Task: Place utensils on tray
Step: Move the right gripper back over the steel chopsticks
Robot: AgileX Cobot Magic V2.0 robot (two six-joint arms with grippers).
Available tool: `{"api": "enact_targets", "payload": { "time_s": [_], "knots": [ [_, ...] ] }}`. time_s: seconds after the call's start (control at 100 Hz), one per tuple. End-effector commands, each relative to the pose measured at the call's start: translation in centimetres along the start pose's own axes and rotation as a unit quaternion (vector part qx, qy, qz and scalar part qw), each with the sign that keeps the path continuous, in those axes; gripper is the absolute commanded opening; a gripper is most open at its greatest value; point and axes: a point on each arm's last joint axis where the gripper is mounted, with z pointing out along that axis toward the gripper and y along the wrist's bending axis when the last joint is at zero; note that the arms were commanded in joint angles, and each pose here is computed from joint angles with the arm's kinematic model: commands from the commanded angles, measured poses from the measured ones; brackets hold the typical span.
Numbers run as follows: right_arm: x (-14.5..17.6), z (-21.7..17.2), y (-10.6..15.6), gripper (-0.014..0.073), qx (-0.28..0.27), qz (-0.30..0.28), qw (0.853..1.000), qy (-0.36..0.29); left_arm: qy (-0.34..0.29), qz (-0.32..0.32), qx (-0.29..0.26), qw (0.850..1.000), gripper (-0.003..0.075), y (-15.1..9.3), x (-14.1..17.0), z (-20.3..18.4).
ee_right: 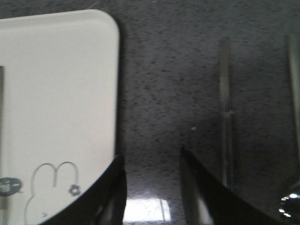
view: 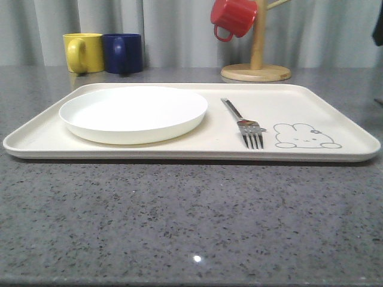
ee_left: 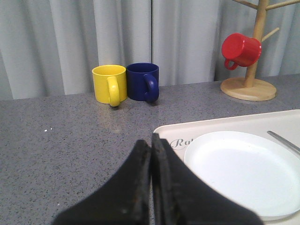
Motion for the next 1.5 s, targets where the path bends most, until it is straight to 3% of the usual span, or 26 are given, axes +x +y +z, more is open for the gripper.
{"api": "enact_targets", "payload": {
  "time_s": [0.0,0.32,0.71,1.49],
  "knots": [
    [-1.3,-1.8,-1.6,0.0300,0.016,-0.013,0.999,-0.043,-0.048,-0.003,-0.012,0.999,-0.0018,0.2,-1.6,-0.1],
    [-1.8,-0.2,-5.1,0.0300,0.053,0.007,0.998,-0.021,-0.048,-0.003,-0.012,0.999,-0.0018,0.2,-1.6,-0.1],
    [-1.6,4.0,-5.6,0.0300,0.059,0.011,0.998,0.034,-0.048,-0.003,-0.012,0.999,-0.0018,0.2,-1.6,-0.1],
    [-1.8,4.2,-5.2,0.0300,0.035,-0.008,0.999,0.027,-0.048,-0.003,-0.012,0.999,-0.0018,0.2,-1.6,-0.1]
  ]
}}
